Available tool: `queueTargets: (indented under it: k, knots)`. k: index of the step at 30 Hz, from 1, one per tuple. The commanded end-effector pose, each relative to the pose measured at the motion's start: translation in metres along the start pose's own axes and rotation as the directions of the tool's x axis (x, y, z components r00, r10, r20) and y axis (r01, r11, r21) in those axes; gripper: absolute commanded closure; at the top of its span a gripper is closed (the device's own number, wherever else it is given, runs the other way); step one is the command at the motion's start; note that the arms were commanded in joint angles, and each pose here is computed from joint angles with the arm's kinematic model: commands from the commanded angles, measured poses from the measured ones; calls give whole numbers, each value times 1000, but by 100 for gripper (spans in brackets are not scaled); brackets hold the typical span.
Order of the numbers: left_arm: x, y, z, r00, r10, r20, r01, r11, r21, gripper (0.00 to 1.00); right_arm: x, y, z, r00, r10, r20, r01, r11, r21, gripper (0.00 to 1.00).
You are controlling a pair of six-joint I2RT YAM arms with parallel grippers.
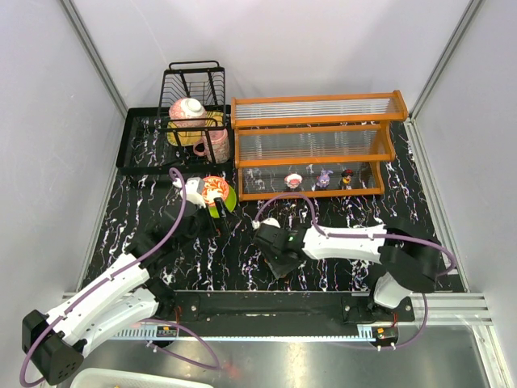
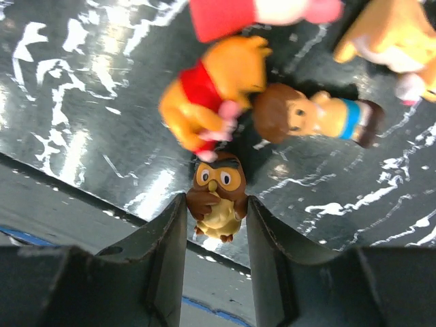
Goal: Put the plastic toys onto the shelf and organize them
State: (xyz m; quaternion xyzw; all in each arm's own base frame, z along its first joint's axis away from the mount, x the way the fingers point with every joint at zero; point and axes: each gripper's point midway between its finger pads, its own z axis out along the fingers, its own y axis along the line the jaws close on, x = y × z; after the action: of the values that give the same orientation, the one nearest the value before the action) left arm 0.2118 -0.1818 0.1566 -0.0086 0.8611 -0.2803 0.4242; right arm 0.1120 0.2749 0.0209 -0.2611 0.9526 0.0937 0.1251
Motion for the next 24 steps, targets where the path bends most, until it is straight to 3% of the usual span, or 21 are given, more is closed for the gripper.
queueTargets:
  k: [1, 5, 12, 24]
  knots:
    - [-9, -10, -1, 999, -11, 42, 9, 999, 44, 1, 9, 0, 8, 998, -48, -33, 51, 993, 110, 66]
    - [-10, -9, -2, 999, -13, 45, 11, 999, 42, 1, 6, 10, 8, 999, -51, -14, 52, 994, 97, 44]
    - [-8, -9, 0, 999, -12, 39, 10, 999, 40, 1, -1, 12, -7, 998, -24, 59, 20, 998, 59, 19]
    - [-13, -13, -2, 999, -9, 48, 6, 999, 46, 1, -10, 21, -27, 971, 96, 217, -74, 992, -107, 3]
